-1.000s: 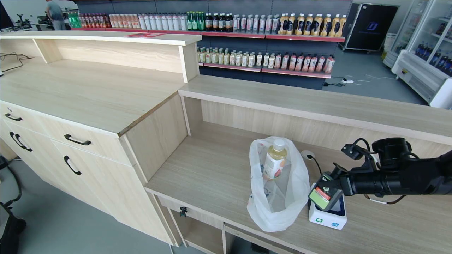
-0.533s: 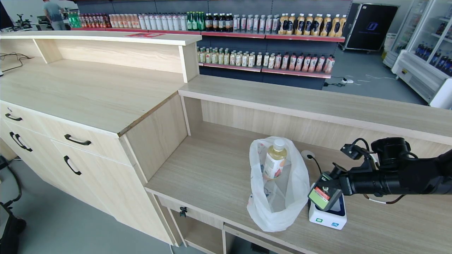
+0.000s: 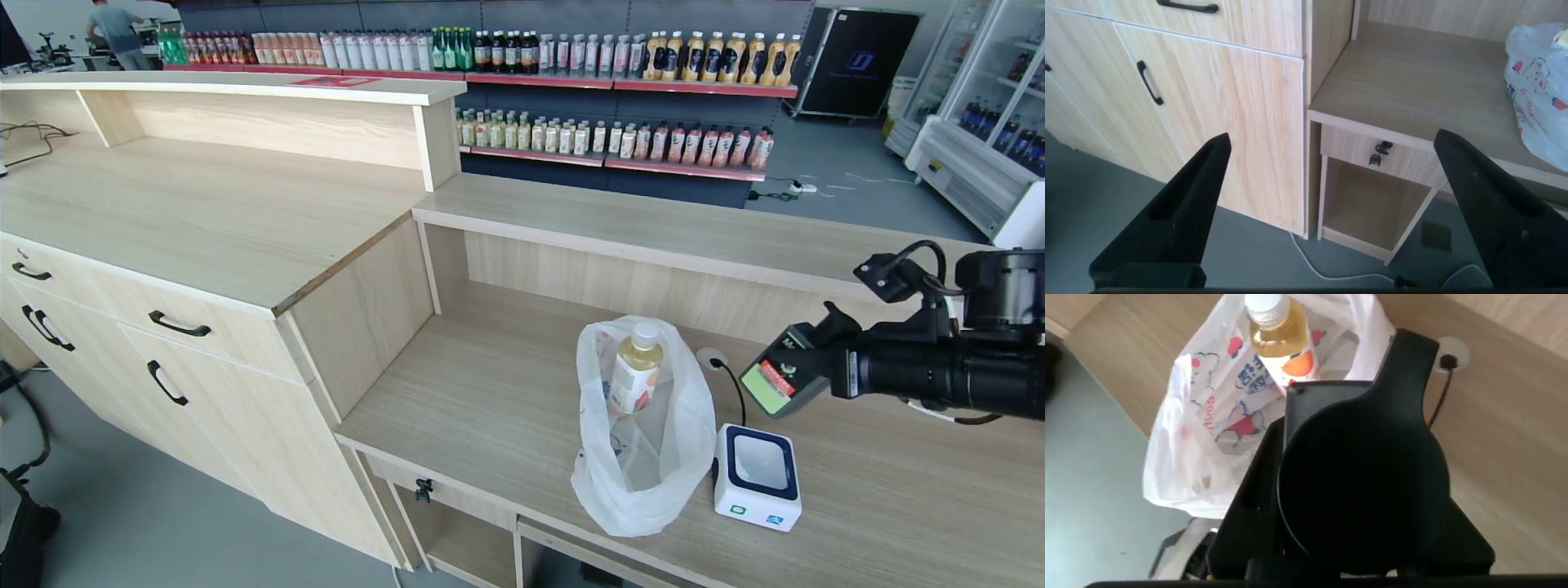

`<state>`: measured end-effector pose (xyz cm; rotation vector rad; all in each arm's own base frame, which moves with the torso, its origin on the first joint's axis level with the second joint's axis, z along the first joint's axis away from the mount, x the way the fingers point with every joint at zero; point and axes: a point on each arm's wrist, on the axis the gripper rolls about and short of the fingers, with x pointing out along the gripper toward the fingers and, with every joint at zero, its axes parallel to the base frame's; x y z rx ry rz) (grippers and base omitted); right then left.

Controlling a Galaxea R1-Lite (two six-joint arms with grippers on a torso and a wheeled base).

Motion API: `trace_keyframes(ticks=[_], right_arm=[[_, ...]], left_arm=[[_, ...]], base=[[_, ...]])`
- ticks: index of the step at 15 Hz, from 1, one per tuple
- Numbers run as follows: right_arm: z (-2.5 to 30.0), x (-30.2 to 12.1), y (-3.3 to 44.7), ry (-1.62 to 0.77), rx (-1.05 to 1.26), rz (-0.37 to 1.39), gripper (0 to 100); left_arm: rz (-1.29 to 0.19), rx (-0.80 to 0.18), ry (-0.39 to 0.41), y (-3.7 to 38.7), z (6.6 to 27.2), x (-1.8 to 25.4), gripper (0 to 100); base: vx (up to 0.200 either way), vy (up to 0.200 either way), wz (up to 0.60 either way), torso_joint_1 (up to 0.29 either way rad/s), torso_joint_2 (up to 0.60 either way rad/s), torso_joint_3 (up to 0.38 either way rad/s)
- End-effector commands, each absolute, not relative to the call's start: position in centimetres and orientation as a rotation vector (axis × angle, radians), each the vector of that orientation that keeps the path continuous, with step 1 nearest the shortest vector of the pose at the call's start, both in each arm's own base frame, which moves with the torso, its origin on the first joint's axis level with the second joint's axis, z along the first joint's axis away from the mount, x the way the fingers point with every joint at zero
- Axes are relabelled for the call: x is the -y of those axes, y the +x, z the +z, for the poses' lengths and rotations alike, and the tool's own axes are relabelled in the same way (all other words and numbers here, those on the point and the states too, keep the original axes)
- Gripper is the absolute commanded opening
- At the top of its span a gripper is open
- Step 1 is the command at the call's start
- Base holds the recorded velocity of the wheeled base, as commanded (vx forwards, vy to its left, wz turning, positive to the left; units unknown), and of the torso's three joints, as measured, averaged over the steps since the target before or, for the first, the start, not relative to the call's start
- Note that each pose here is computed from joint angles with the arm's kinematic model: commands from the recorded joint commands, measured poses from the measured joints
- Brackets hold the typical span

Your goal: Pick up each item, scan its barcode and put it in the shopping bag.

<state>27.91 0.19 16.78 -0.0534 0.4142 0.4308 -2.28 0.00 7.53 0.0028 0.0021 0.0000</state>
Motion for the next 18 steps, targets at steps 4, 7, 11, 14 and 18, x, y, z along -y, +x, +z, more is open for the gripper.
trace_keyframes(ticks=[4, 7, 11, 14, 18], right_arm=[[18.3, -0.8, 24.0, -0.390, -0.341, 0.266, 0], [17.9, -1.9, 23.7, -0.499, -0.328, 0.336, 0], [16.8, -4.6, 24.8, -0.537, -0.292, 0.441, 0], [13.7, -5.7, 26.8, -0.580, -0.323, 0.616, 0], [9.3, -6.2, 29.7, -0.552, -0.286, 0.803, 0]], left_arm=[[0.000, -0.002, 0.003, -2.3, 7.5, 0.0, 100], [0.000, -0.002, 0.003, -2.3, 7.5, 0.0, 100], [0.000, -0.003, 0.003, -2.3, 7.5, 0.0, 100], [0.000, -0.002, 0.003, -2.3, 7.5, 0.0, 100], [0.000, -0.002, 0.003, -2.3, 7.5, 0.0, 100]], base=[[0.000, 0.000, 0.00, 0.000, 0.00, 0.000], [0.000, 0.000, 0.20, 0.002, 0.00, 0.001], [0.000, 0.000, 0.30, -0.002, 0.00, -0.001], [0.000, 0.000, 0.00, 0.000, 0.00, 0.000], [0.000, 0.000, 0.00, 0.000, 0.00, 0.000]])
